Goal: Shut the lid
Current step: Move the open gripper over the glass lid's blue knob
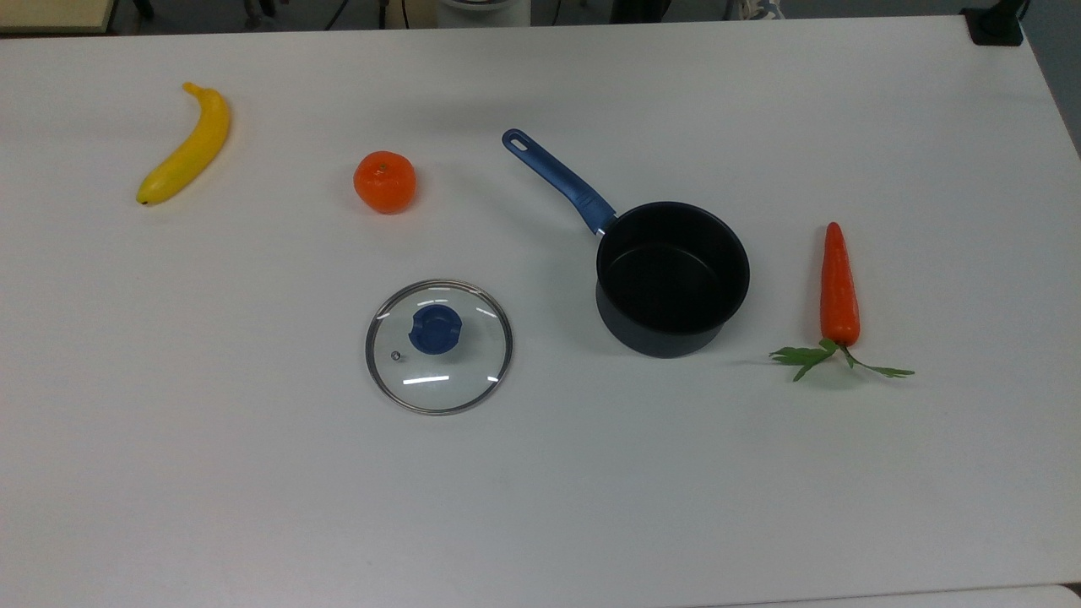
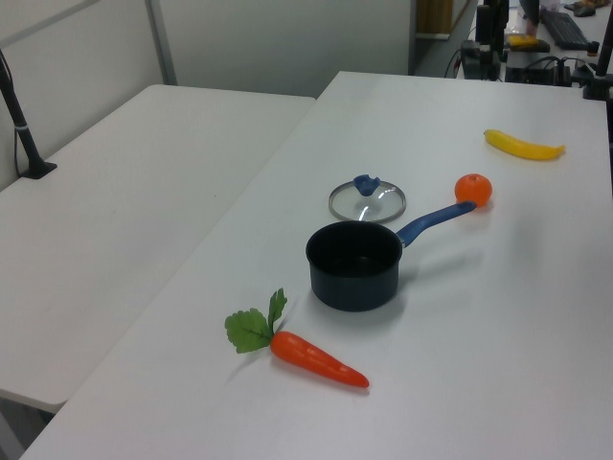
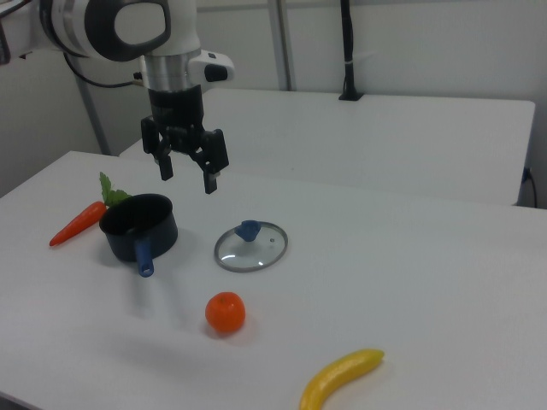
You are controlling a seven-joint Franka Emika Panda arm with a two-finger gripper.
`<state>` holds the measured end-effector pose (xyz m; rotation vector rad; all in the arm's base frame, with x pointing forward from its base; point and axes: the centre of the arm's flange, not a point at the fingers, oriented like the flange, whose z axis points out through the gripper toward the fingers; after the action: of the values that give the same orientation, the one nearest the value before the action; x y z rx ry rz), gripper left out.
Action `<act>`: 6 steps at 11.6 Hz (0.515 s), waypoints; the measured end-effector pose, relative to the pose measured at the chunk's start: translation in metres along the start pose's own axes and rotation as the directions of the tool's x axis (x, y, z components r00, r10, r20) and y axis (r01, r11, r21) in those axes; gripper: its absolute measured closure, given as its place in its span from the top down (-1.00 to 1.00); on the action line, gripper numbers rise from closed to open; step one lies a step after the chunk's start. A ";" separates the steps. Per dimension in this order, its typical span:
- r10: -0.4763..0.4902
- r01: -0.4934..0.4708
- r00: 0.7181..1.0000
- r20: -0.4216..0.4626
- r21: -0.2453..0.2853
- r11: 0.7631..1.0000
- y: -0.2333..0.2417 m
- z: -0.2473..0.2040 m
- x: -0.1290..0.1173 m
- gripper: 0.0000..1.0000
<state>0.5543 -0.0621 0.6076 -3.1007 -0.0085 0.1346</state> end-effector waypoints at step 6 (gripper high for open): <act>0.009 -0.009 1.000 -0.002 0.034 0.999 0.002 0.006 0.006 1.00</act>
<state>0.5595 -0.0639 0.6011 -3.0674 0.0082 0.1299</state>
